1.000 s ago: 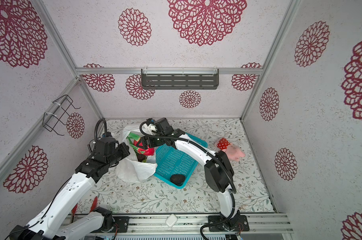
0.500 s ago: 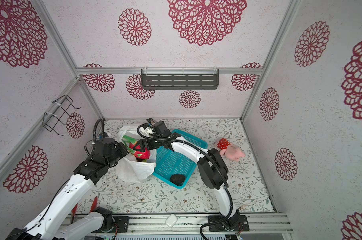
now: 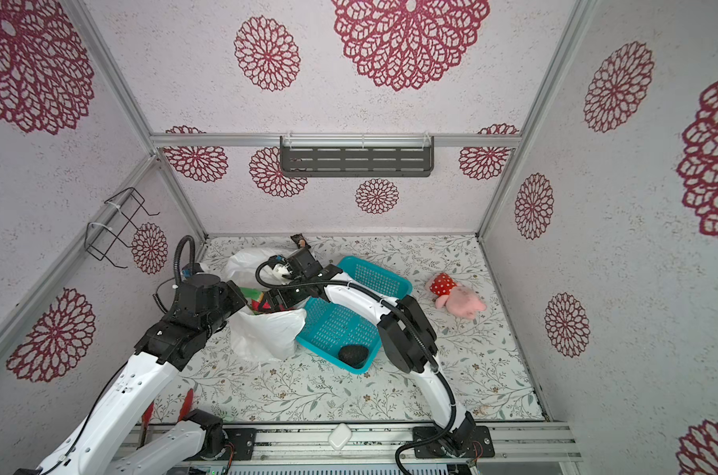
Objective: Place the fruits into the plastic bag
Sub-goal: Place the fruit in the plastic bag.
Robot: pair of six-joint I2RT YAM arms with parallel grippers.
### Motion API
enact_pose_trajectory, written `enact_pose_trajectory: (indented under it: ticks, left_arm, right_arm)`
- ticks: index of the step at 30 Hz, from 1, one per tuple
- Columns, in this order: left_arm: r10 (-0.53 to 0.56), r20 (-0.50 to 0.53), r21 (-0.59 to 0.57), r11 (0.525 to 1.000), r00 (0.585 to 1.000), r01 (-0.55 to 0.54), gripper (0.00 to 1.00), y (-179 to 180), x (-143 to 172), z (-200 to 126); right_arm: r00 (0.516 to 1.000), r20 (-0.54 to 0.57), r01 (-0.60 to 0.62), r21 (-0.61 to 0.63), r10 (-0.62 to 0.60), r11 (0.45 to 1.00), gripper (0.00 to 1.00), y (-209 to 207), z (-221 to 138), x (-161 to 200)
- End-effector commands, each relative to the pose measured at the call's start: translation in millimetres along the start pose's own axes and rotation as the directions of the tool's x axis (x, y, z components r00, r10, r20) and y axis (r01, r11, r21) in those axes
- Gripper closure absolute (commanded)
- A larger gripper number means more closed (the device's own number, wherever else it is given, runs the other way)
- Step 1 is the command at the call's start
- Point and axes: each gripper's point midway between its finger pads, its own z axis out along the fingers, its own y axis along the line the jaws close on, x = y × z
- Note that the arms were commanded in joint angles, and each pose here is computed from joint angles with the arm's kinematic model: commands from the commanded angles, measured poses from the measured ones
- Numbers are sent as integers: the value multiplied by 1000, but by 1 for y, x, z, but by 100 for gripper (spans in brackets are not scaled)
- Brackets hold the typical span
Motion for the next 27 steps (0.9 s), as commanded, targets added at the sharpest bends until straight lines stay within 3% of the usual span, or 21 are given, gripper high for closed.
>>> enact_pose_trajectory:
  ticks: [1,6,12,20,27]
  left_arm:
    - [-16,23,-2,1000,1000,16,100,-1,-7,-6]
    - [-7,26,-17,1000,1000,8,100,1,-8,-8]
    - [-9,25,-67,998,1000,11,100,11,-6,-6]
    - [-9,32,-133,991,999,13,100,25,-6,-9]
    - [-18,39,-129,991,999,23,100,25,-7,-12]
  right_arm:
    - [995,-77,64,95,-56,993,22,-10,7,16]
    - [994,-73,86,132,-77,987,14,-12,7,14]
    - [991,26,127,129,-131,984,1,9,-23,-14]
    - [982,90,163,32,-165,986,1,42,-48,-24]
    - [964,149,204,114,-219,972,1,48,-82,-38]
